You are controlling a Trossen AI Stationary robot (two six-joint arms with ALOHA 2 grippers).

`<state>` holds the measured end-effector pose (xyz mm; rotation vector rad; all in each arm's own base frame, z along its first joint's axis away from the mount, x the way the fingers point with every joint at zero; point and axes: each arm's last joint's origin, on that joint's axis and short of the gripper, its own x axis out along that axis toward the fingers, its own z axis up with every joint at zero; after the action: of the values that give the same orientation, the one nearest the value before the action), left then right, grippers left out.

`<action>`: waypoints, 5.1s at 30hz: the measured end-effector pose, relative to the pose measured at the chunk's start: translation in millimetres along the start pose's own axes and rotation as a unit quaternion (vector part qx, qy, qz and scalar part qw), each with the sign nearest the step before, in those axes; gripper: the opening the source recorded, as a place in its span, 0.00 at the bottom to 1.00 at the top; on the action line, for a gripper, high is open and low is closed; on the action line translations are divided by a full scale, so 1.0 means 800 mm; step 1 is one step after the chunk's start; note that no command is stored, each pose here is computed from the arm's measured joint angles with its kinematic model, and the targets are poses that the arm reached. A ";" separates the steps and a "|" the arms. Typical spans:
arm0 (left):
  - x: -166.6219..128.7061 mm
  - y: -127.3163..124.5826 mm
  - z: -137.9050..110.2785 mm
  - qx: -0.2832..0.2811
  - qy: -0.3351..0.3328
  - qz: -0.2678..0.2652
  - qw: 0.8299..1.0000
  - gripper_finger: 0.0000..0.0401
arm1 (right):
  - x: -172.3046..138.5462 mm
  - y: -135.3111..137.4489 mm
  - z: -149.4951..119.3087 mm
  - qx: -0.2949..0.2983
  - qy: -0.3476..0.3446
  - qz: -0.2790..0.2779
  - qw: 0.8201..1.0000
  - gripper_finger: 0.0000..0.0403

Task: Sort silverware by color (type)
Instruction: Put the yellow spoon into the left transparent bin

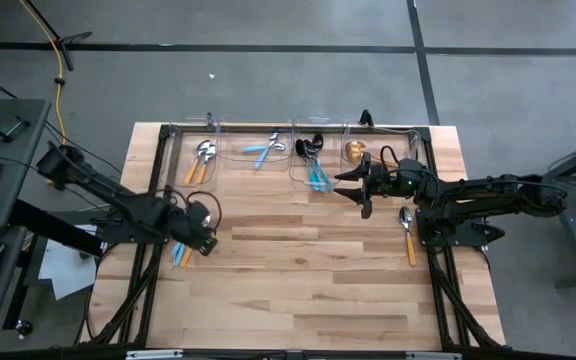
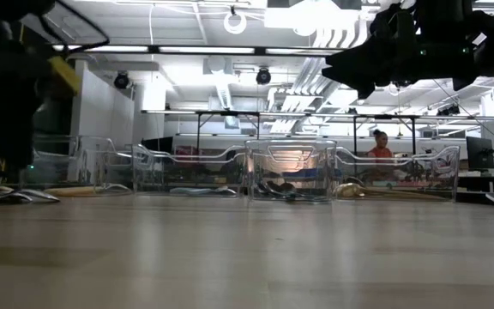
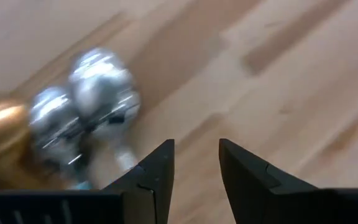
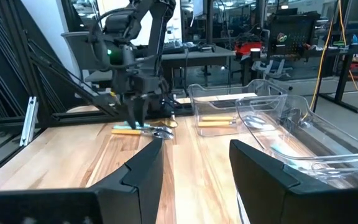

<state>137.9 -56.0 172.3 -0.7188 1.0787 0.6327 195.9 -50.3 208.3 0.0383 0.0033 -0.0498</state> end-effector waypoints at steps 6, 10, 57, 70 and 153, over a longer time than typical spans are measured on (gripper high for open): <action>0.003 0.013 -0.009 -0.032 -0.006 0.076 0.997 0.29 | 0.000 0.000 0.000 0.000 0.000 0.000 1.000 0.42; 0.011 0.013 -0.011 -0.031 -0.008 0.089 0.996 0.29 | 0.000 0.000 0.000 0.000 0.001 0.000 1.000 0.42; 0.034 -0.070 0.041 0.145 -0.251 -0.132 0.948 0.00 | 0.000 0.000 -0.001 0.005 0.004 0.000 1.000 0.42; -0.012 -0.059 0.144 0.248 -0.466 -0.213 0.822 0.00 | 0.000 0.000 0.008 0.023 -0.034 0.003 0.999 0.42; -0.085 0.077 0.216 0.023 -0.339 0.282 0.897 0.00 | 0.093 0.014 0.008 -0.021 -0.012 0.051 0.998 0.42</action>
<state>163.1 108.9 273.6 -0.0880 0.6248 1.2419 270.9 -43.2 214.4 -0.0051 -0.0213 0.0523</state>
